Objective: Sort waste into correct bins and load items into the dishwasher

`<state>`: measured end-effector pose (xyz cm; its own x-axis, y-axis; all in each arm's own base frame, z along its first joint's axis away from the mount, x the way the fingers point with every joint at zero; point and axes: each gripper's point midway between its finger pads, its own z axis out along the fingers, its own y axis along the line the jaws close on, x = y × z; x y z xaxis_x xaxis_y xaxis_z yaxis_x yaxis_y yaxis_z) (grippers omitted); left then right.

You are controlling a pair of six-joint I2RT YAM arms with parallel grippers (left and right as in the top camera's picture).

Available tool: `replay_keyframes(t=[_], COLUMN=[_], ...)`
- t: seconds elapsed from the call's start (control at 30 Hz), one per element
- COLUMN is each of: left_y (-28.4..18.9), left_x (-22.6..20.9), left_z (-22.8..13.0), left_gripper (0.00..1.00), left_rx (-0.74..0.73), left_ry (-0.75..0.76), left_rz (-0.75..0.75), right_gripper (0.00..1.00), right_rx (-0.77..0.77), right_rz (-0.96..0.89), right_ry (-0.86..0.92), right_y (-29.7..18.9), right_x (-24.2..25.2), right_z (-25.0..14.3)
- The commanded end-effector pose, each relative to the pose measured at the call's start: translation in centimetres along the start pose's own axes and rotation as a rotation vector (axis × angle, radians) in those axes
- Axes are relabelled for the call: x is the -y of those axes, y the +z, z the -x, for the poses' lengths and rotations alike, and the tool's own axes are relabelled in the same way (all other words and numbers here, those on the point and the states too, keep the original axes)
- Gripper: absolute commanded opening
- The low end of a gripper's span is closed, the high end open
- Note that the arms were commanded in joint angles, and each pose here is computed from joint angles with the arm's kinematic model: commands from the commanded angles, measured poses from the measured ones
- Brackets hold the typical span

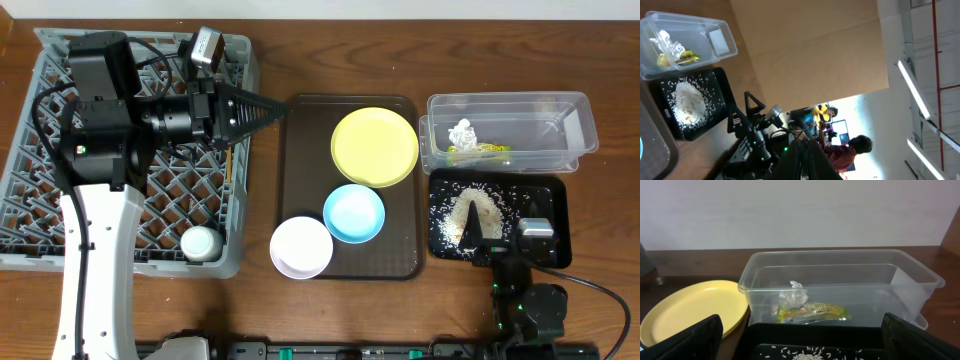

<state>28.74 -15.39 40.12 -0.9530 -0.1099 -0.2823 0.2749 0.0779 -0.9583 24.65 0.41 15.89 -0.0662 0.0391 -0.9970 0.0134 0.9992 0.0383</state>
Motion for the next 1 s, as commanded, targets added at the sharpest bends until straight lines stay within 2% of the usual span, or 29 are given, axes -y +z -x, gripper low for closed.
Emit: replay_keyframes(t=[0.0,0.97], left_y=[0.03,0.05], left_x=[0.76,0.14], left_z=[-0.37,-0.12], left_gripper=[0.08,0.08], left_rx=[-0.019,-0.002], left_ry=[0.031,0.040], left_rz=[-0.022,-0.001], right_gripper=[0.99,0.99], right_rx=[0.002,0.002], right_rz=[-0.013,-0.013], right_ry=[0.011,0.011], right_y=[-0.02,-0.02], right_x=[0.27,0.28], right_z=[0.03,0.02])
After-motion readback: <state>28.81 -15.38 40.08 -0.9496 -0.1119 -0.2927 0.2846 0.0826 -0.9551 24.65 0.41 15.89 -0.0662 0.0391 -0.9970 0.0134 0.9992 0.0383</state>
